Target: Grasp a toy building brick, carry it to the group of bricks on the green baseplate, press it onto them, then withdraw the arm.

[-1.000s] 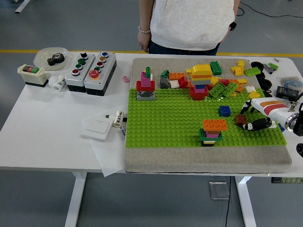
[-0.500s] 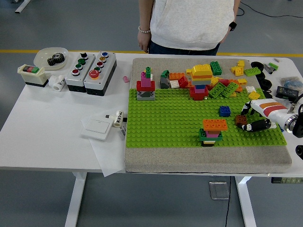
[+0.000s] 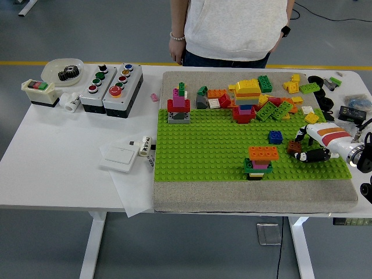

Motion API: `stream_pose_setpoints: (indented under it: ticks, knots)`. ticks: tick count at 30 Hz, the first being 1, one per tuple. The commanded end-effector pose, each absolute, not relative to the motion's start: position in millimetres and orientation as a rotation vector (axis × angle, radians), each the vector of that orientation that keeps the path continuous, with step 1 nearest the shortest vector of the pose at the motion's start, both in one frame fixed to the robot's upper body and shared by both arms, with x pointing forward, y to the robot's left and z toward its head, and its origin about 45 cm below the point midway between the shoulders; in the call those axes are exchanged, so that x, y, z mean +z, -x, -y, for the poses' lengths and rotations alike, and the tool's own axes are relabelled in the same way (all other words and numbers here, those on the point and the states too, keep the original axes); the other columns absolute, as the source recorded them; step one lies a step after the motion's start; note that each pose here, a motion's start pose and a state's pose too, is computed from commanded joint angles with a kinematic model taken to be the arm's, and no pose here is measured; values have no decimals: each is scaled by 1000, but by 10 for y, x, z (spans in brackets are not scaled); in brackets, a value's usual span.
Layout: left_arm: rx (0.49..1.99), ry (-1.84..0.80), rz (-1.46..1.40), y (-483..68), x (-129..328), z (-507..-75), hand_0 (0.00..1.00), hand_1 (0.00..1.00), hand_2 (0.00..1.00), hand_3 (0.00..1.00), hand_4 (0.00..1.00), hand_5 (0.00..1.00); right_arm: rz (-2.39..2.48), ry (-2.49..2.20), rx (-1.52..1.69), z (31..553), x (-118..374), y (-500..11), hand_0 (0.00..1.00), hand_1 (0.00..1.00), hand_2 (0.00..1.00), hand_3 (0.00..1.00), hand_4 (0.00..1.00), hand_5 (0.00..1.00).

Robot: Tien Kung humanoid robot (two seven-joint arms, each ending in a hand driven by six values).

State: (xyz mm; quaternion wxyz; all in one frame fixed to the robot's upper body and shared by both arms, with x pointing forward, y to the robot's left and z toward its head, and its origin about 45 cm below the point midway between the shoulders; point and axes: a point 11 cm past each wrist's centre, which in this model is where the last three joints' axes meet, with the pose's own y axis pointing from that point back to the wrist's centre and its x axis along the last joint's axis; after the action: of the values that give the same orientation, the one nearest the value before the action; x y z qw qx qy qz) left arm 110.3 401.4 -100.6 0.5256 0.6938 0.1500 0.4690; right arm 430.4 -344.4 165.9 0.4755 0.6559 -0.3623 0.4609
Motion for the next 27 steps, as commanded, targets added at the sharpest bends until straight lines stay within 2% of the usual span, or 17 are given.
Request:
stream_pose_setpoints:
  ticks: [1, 6, 7, 27]
  knots:
    - [1121, -1660, -359, -1100, -1006, -4014, 687, 609, 740, 650, 748, 642, 886, -1603, 1129, 3445, 1659, -4301, 259, 408, 491, 490, 692, 530]
    - [1118, -1663, -360, -1090, -1008, -4017, 687, 609, 740, 650, 748, 642, 889, -1605, 1141, 3445, 1666, -4294, 259, 408, 491, 490, 692, 530]
    - [1118, -1663, -360, -1089, -1008, -4017, 687, 610, 741, 650, 750, 644, 889, -1606, 1143, 3444, 1668, -4293, 257, 397, 486, 485, 661, 536]
    - [1120, -1657, -365, -1078, -1015, -4006, 688, 610, 740, 651, 750, 645, 933, -1611, 1203, 3455, 1865, -4309, 251, 397, 482, 485, 640, 521]
